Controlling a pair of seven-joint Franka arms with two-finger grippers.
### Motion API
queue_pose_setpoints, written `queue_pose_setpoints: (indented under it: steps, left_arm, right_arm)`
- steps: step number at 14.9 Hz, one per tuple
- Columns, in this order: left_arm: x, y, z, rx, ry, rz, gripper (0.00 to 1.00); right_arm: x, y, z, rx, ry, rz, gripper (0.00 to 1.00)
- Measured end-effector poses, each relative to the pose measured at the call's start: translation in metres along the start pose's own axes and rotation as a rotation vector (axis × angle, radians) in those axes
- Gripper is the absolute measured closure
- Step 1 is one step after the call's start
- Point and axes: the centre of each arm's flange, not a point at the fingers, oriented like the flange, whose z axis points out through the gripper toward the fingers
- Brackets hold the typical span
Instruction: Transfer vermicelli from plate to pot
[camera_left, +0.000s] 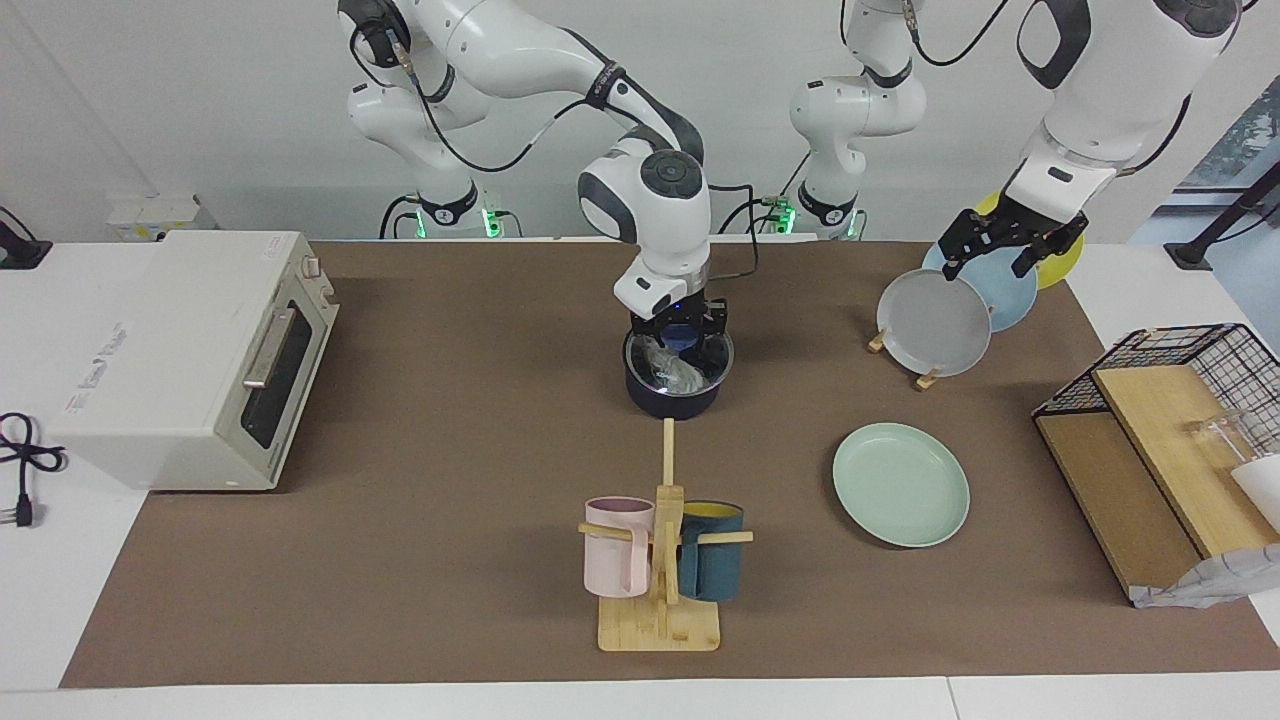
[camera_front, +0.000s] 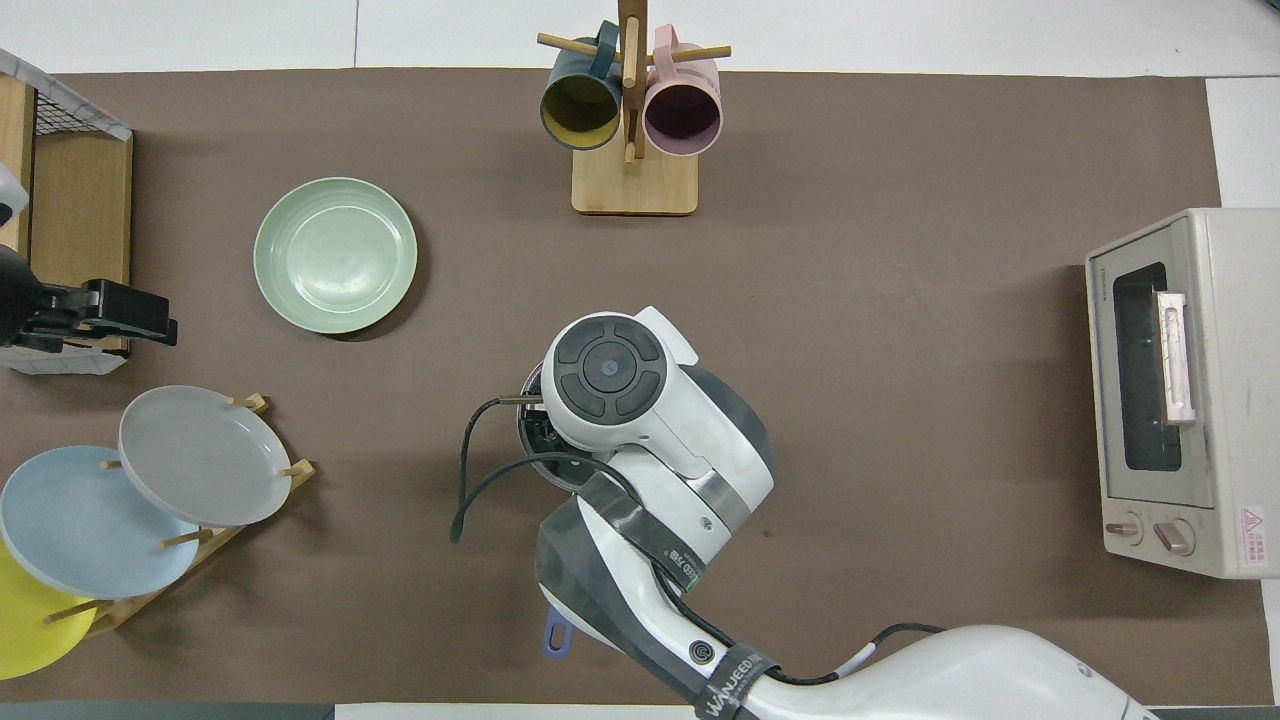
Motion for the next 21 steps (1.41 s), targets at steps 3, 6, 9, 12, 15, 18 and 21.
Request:
queue_pose_setpoints:
  steps: [3,6,9,12,15,18,21]
  left_arm:
    - [0.0,-0.0001,0.0,0.0,0.0,0.0,0.0]
    - [0.0,-0.0011,0.0,0.0,0.0,-0.002,0.0]
    - [0.0001,-0.0016,0.0,0.0,0.0,-0.003,0.0]
    - [0.0001,-0.0016,0.0,0.0,0.0,-0.003,0.0]
    - [0.0001,-0.0016,0.0,0.0,0.0,-0.003,0.0]
    - [0.0001,-0.0016,0.0,0.0,0.0,-0.004,0.0]
    - [0.0001,-0.0016,0.0,0.0,0.0,-0.004,0.0]
  right_arm:
    - [-0.0015,-0.0013,0.0,-0.015,0.016,-0.018,0.38]
    - [-0.0023,-0.0019,0.0,-0.02,0.021,-0.025,0.38]
    - [-0.0025,-0.0021,0.0001,-0.022,0.023,-0.028,0.38]
    - [-0.0026,-0.0019,0.0002,-0.023,0.023,-0.029,0.38]
    - [-0.0026,-0.0001,0.0017,-0.045,0.028,-0.039,0.38]
    - [-0.0034,-0.0007,0.0017,-0.051,0.033,-0.046,0.38]
    - [-0.0034,-0.0007,0.0019,-0.052,0.033,-0.046,0.36]
